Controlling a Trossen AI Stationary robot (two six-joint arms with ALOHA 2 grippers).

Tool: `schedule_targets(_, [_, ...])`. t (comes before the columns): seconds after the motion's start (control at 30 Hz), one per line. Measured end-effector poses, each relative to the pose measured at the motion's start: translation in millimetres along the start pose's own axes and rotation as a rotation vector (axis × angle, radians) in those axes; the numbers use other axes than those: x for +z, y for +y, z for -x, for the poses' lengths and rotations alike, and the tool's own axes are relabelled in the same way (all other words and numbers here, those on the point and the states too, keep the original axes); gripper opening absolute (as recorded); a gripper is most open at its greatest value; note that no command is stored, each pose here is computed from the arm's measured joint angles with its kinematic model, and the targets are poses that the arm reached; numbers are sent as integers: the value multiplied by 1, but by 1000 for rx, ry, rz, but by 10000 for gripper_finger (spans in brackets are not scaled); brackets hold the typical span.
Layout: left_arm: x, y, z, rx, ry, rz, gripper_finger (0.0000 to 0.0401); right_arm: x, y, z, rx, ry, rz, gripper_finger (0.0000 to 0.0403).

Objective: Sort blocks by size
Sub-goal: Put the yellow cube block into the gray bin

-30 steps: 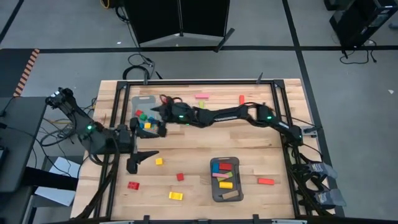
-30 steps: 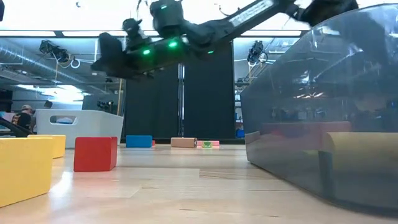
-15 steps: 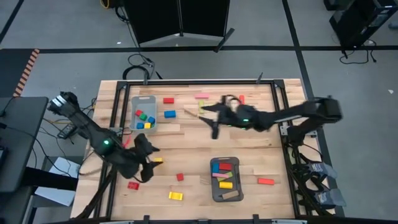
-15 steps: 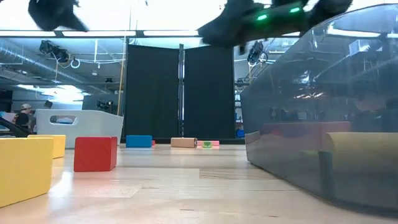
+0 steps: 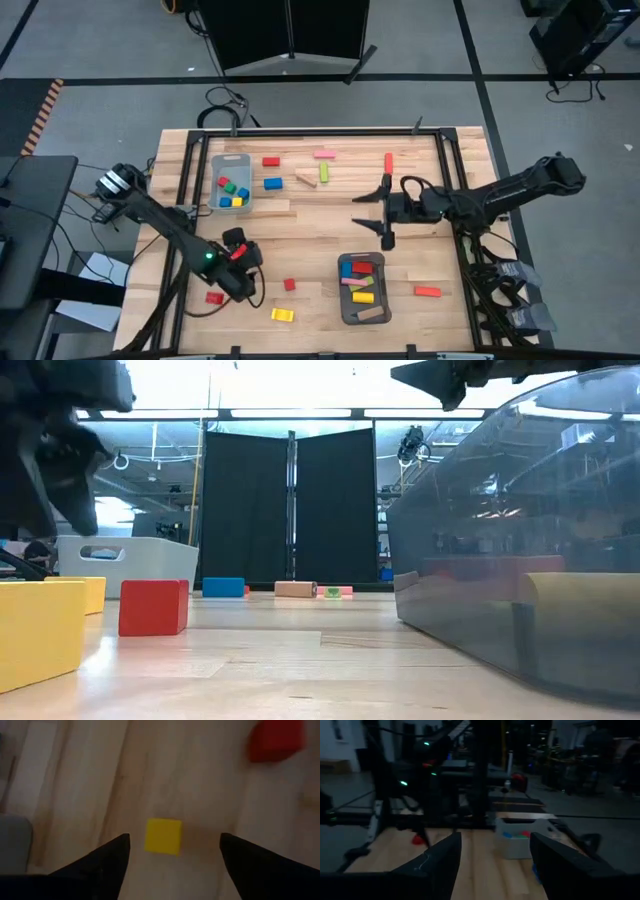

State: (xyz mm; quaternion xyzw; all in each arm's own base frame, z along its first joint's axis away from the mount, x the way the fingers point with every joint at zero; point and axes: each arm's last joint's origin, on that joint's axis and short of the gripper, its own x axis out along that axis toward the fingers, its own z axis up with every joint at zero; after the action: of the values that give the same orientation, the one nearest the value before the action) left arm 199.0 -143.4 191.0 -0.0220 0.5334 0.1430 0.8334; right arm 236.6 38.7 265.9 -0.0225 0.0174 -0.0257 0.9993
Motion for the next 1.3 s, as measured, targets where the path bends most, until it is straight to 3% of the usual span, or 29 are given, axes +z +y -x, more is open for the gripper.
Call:
schedule_targets(0.2, [3,1,-23,66,82,-20,348,0,15,3,15,-2,2,240])
schedule_targets(0.4, [6,1,-49,74,186,-44,330,0,20,5,-7,-1,12,238])
schedule_targets(0.57, [11,0,-60,45,207,-58,271,1,20,5,-8,-4,13,240])
schedule_targets(0.77, [15,6,-62,26,246,-29,136,1,20,5,-10,-6,11,232])
schedule_targets(1.0, [34,36,-47,109,179,59,140,5,20,4,-11,14,18,227])
schedule_targets(1.17, [58,70,-12,188,-38,181,140,0,20,1,-122,218,29,229])
schedule_targets(1.3, [59,117,13,349,-114,358,140,-3,20,3,-207,349,-2,234])
